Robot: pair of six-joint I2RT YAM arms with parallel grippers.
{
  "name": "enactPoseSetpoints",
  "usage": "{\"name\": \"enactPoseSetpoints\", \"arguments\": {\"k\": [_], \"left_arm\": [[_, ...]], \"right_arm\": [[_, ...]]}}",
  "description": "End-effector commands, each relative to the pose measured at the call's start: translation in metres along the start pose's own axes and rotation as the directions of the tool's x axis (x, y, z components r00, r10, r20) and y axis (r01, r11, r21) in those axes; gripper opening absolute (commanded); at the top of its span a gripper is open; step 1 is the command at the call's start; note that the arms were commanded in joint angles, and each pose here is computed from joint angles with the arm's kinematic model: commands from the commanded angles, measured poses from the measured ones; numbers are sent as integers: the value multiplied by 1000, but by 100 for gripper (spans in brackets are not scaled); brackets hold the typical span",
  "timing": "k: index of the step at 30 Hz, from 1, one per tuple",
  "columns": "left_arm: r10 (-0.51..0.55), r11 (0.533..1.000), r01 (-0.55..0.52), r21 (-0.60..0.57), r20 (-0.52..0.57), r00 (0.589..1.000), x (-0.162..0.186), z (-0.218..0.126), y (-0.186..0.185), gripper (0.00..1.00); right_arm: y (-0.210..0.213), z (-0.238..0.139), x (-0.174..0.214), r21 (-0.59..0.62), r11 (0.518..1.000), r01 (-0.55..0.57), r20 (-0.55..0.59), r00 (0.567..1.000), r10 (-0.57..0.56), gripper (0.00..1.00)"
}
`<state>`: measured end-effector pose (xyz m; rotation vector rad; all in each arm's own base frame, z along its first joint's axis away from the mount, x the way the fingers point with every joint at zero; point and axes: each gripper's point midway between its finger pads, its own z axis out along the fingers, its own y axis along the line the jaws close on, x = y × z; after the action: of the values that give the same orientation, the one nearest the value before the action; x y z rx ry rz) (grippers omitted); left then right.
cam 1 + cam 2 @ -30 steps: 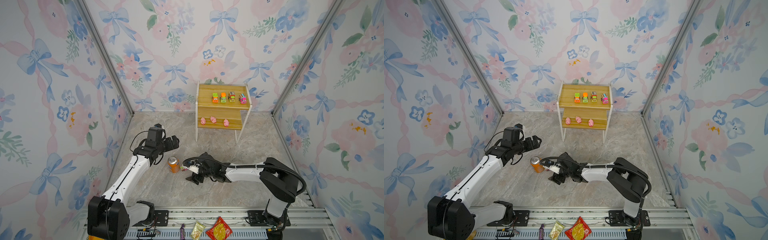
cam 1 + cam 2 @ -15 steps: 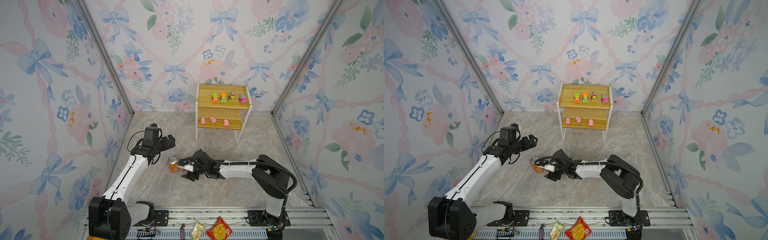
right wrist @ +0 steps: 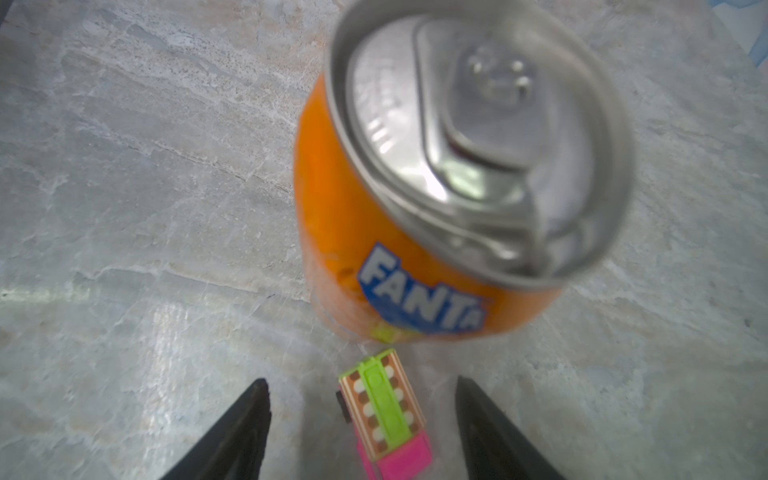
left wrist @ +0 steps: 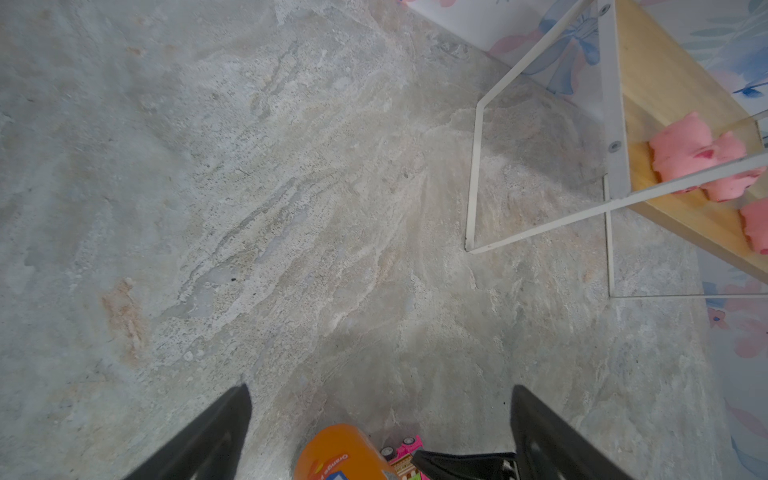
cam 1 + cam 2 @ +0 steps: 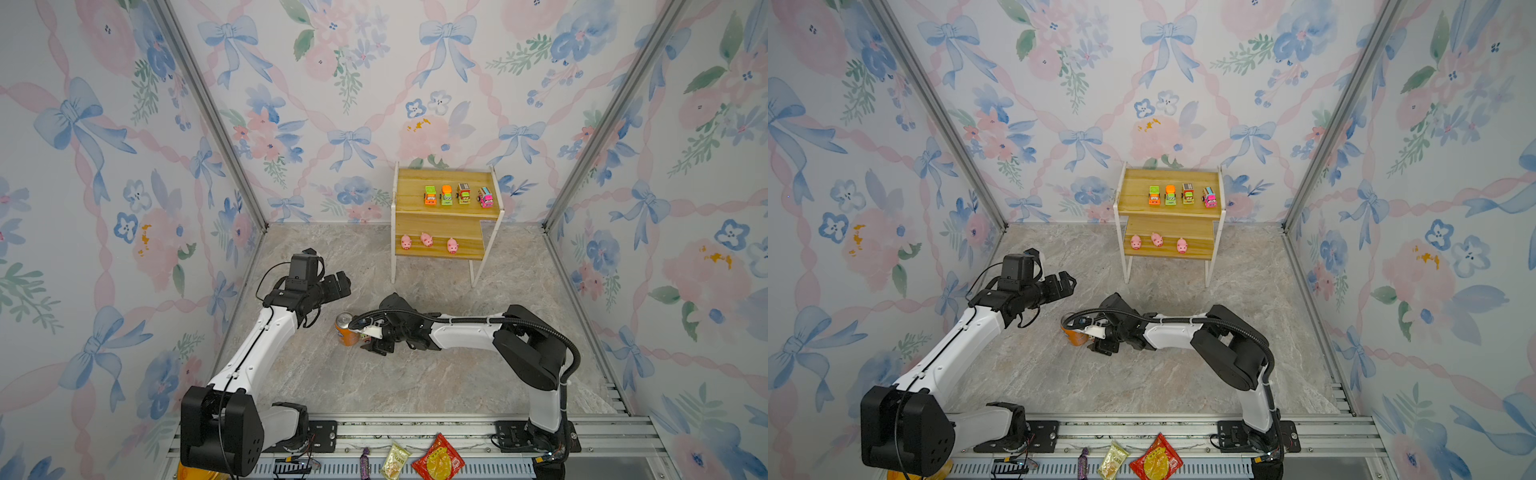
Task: Place and organize the plastic toys onto the shelf
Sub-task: 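Lower the right gripper onto the small pink-and-green truck and close it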
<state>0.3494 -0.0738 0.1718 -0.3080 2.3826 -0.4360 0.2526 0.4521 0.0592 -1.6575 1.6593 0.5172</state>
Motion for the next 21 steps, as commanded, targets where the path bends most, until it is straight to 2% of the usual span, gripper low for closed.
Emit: {"name": "enactPoseSetpoints", "arguments": {"k": [1,14,21], "left_arm": [[20,1000,-20,19,7,1000,-9,-3,-6,98],[11,1000,-12,25,21,1000,-17,-4,-9,98],[3,1000,-4,29,27,1000,-22,-3,-12,98]], "right_arm": [[-4,4,9,-24,999,21,-38,999,-21,72],[-10,12,23,-61,998,-11,-63,998,7,62],[-8,13,23,-81,996,-23,-62,998,18,45]]}}
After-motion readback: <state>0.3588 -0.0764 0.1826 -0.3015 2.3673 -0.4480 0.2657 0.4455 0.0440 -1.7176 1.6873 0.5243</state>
